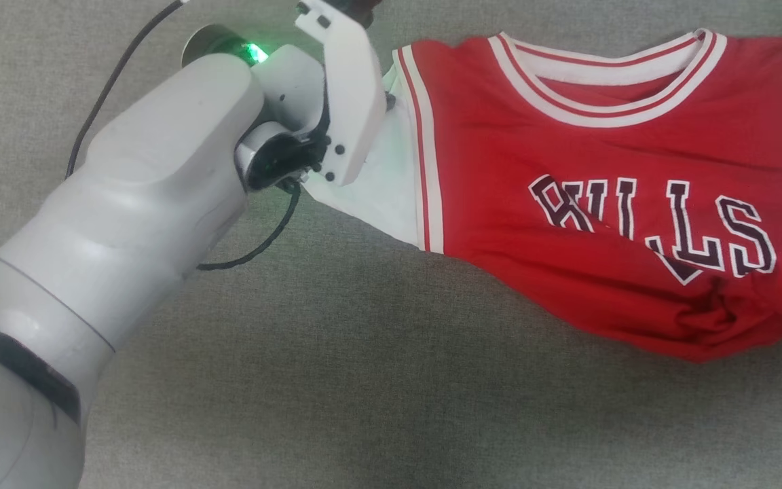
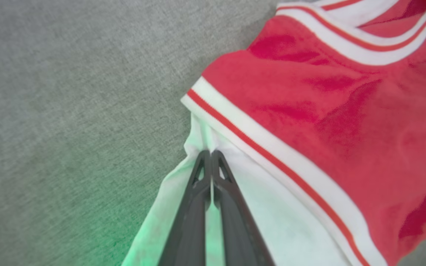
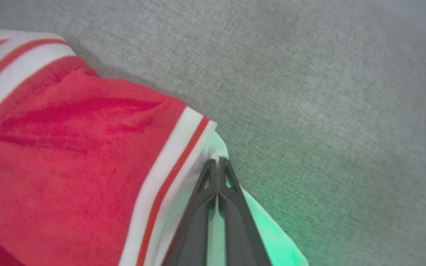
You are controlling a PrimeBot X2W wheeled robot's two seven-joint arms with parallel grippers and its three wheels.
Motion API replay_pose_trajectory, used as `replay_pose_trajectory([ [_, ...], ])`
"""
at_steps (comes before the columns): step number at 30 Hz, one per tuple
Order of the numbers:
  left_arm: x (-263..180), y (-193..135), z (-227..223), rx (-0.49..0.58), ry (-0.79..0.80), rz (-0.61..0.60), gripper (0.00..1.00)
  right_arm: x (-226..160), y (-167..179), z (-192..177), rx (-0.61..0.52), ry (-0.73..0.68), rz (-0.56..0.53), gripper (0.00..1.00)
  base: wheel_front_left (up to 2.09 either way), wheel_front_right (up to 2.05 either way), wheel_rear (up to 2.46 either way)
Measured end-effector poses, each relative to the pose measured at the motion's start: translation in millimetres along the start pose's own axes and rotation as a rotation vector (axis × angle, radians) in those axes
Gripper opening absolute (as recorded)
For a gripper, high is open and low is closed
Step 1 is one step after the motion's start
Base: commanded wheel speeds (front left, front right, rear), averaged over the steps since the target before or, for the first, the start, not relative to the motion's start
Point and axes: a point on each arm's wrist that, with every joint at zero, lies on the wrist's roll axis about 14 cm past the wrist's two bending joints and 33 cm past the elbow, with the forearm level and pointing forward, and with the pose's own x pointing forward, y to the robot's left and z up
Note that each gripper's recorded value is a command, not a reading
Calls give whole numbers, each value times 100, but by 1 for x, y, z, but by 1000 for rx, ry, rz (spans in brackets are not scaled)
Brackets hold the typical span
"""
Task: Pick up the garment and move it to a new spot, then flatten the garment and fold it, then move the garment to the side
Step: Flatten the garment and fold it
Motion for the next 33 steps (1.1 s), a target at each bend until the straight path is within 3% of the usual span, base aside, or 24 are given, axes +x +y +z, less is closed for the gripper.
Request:
replay_pose_trajectory([
  [10, -34, 5, 33, -60, -247, 26, 0, -43, 9, 41, 55, -211, 28, 0, 0, 0, 0],
  [16, -58, 20, 76, -84, -478, 76, 0, -79, -8, 93, 101, -469, -8, 0, 0, 0, 0],
  [22, -98, 37, 153, -122, -824, 126, 0, -108, -11, 165, 132, -777, -24, 0, 0, 0, 0],
  [26, -152, 53, 211, -197, -1101, 162, 0, -149, -41, 210, 163, -982, -127, 0, 0, 0, 0],
  [33, -267, 45, 295, -255, -1466, 108, 0, -249, -48, 285, 192, -1357, -183, 0, 0, 0, 0],
])
